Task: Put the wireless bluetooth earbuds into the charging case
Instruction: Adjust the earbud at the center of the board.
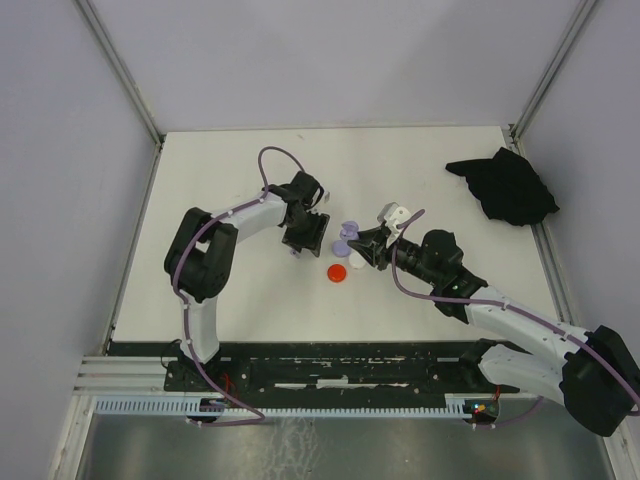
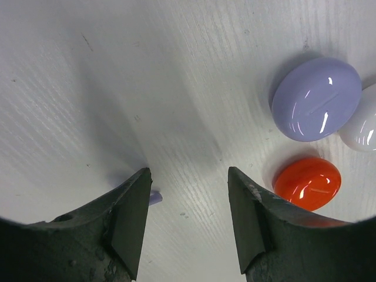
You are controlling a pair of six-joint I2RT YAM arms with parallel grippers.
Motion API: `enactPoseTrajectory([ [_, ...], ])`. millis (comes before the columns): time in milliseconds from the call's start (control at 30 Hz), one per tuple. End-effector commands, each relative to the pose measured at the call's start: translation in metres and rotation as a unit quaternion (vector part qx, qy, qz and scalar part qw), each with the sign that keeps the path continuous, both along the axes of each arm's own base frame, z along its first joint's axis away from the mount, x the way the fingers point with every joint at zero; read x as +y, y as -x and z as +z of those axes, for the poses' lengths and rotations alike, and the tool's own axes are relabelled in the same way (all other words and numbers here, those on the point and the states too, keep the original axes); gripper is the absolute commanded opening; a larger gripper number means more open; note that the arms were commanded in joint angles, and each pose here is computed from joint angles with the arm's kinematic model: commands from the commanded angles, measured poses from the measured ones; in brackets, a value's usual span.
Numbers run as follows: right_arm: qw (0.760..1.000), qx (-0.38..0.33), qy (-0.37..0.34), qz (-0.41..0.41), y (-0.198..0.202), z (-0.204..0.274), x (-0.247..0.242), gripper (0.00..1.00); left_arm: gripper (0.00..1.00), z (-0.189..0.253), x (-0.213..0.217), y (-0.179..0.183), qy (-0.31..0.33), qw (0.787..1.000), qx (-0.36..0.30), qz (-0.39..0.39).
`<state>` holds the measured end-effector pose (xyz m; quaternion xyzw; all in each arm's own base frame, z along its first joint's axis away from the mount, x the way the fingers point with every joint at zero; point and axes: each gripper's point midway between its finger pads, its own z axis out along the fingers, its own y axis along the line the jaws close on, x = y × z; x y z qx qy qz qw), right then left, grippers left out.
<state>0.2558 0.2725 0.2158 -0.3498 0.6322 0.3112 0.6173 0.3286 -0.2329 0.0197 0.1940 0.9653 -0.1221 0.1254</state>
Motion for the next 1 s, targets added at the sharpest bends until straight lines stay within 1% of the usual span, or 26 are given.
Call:
enactPoseTrajectory([
  [0,0.999,-0.027,-0.027,0.002,0.0,0.027,0.002,0.02,0.62,0.001,0.009,0.017,-0.017,0.999,0.024,-0.011],
  [133,0.999,-0.026,-0.027,0.002,0.0,0.027,0.003,0.02,0.62,0.003,0.016,0.019,-0.031,0.999,0.023,-0.003],
  [367,0.999,-0.025,-0.031,0.004,0.0,0.028,0.004,0.02,0.62,0.025,0.01,0.012,-0.01,1.0,0.0,0.002],
  [500,0.999,-0.026,-0.032,0.002,0.0,0.029,0.003,0.02,0.62,0.041,0.015,0.005,-0.021,0.999,-0.023,0.031],
  [600,0.999,-0.026,-0.03,0.003,-0.001,0.029,0.004,0.02,0.62,0.046,0.025,0.0,-0.043,0.996,-0.037,0.067],
  [733,0.999,-0.026,-0.03,0.004,0.0,0.029,0.004,0.02,0.62,0.039,0.043,-0.003,-0.084,0.99,-0.036,0.107],
  [867,0.999,-0.024,-0.027,0.004,-0.001,0.027,0.004,0.02,0.59,0.032,0.045,-0.005,-0.093,0.988,-0.029,0.116],
  [967,0.999,-0.024,-0.027,0.004,-0.001,0.026,0.004,0.02,0.54,0.025,0.045,-0.009,-0.1,0.987,-0.025,0.119],
])
